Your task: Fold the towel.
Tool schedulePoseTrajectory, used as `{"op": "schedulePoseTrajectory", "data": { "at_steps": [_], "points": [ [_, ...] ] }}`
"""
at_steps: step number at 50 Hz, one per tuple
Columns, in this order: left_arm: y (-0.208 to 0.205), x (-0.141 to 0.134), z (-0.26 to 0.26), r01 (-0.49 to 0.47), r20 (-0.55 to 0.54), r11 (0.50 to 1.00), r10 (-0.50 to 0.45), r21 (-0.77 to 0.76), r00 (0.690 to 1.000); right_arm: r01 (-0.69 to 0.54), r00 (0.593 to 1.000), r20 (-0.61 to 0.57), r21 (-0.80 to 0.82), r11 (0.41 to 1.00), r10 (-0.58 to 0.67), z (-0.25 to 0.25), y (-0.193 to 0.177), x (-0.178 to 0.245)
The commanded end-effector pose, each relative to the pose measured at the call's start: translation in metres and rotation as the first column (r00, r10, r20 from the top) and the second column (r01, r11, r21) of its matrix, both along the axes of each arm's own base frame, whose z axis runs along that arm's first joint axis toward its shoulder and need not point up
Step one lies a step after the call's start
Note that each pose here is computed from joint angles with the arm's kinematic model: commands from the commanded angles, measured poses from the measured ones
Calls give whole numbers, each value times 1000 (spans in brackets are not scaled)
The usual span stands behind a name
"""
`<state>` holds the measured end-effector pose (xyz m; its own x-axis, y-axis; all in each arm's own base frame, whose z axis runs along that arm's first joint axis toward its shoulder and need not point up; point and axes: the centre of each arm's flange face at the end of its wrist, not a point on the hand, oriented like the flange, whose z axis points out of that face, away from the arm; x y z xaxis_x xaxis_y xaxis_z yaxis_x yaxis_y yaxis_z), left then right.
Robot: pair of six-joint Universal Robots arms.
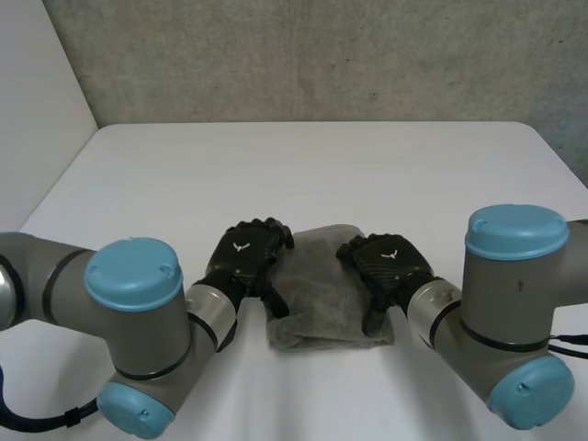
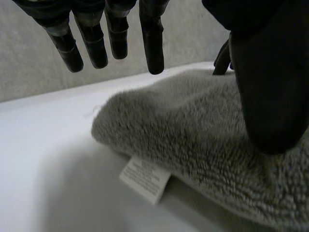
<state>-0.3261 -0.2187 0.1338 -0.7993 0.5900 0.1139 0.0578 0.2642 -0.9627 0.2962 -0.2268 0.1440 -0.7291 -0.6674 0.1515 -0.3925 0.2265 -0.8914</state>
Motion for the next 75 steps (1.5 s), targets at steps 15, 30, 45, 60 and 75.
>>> {"op": "schedulePoseTrajectory", "data": {
  "at_steps": [15, 30, 45, 60, 75],
  "points": [
    [-10, 0, 49, -13, -49, 994, 8, -109, 999, 37, 995, 99, -173, 984, -20, 69, -8, -3],
    [-5, 45, 183, -254, -105, 947, 237, -195, 966, 268, 928, 335, -287, 920, -166, 189, -8, -43],
    [-8, 57, 186, -338, -84, 924, 328, -179, 941, 310, 923, 313, -261, 914, -223, 189, -8, -52],
    [-7, 57, 187, -335, -86, 925, 325, -178, 942, 354, 912, 309, -265, 897, -269, 188, -10, -56],
    [-6, 56, 185, -329, -81, 928, 319, -175, 944, 294, 943, 231, -247, 923, -239, 169, -13, -47]
  ]
}}
